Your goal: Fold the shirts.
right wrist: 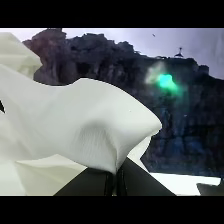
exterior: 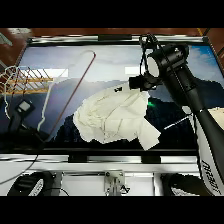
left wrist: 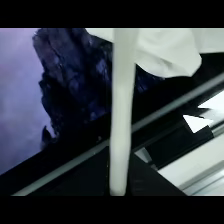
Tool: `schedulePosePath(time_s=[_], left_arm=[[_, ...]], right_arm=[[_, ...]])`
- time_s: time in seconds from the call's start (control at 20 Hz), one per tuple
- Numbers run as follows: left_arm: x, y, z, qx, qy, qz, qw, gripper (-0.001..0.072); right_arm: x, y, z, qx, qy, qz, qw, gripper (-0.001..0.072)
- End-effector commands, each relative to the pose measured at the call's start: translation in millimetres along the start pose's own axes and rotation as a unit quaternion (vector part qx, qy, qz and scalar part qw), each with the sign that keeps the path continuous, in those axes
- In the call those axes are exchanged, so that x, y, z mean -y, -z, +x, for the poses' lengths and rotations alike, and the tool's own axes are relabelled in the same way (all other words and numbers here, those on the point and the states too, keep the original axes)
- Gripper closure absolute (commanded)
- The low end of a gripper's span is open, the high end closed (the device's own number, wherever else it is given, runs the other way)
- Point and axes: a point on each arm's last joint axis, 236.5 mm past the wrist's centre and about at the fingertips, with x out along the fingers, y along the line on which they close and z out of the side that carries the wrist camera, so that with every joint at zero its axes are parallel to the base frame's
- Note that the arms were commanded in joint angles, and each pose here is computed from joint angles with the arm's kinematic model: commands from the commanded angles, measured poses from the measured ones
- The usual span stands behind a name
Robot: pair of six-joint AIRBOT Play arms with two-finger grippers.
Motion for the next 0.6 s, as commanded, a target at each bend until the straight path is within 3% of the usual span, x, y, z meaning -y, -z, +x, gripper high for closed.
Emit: schedulePosePath(time_s=[0.0,0.25,0.55], left_arm=[[60,46,1,-0.022,0.074,0.021,0.997,0.0643],[86,63,16,-0.043,0.112,0.084,0.989,0.0643],[66,42,50,-0.047,0.074,0.146,0.985,0.0643]], right_arm=[[3,1,-1,-0.004,-0.002,0.001,1.0,0.0635],[-5,4,-1,-0.011,-0.018,0.003,1.0,0.0635],[-6,11,-1,-0.025,-0.021,-0.001,0.999,0.0635]])
